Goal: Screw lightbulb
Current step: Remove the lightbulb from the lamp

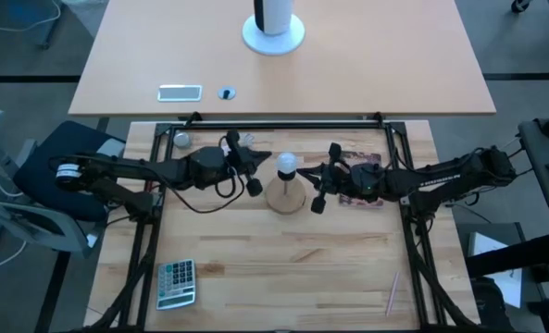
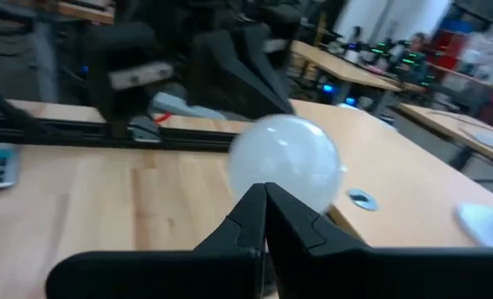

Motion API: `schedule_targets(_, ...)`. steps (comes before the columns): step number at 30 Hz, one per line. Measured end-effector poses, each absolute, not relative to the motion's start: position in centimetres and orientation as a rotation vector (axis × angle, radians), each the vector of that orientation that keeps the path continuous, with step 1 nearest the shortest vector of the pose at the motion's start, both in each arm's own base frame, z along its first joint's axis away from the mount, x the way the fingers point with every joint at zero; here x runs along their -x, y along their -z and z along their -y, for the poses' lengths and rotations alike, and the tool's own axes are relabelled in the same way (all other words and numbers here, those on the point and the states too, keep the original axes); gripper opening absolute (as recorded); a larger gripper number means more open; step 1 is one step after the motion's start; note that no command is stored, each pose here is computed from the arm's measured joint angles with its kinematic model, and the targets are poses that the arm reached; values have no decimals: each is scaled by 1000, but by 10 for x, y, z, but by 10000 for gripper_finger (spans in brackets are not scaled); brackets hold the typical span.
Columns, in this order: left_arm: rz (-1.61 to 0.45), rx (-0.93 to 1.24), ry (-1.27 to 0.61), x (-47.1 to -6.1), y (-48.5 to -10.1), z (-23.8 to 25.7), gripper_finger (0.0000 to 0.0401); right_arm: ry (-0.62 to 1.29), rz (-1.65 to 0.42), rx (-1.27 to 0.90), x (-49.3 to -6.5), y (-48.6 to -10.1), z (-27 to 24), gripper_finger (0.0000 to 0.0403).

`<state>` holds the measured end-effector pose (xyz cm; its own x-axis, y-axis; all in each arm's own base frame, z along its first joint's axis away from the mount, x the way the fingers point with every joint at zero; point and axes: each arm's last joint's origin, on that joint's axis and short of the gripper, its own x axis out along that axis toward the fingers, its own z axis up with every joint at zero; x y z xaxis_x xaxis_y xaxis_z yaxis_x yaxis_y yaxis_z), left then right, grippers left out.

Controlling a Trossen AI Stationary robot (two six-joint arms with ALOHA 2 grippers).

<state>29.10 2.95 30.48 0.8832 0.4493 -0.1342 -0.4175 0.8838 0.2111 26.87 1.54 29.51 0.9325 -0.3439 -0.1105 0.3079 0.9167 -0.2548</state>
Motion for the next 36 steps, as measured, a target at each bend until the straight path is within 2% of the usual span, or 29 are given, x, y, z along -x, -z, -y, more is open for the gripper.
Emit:
schedule_targets(7, -187, -174, -347, -297, -299, -27, 0, 340, -156, 226, -270, -294, -12, 2)
schedule_targets(23, -152, -206, -252, -299, -302, -16, 0, 439, -174, 203, -269, -293, -5, 2)
schedule_targets(29, -126, -212, -271, -295, -308, -17, 0, 422, -175, 207, -269, -292, -9, 2)
schedule_targets(36, -111, -233, -399, -296, -310, -26, 0, 347, -166, 214, -270, -293, -14, 2)
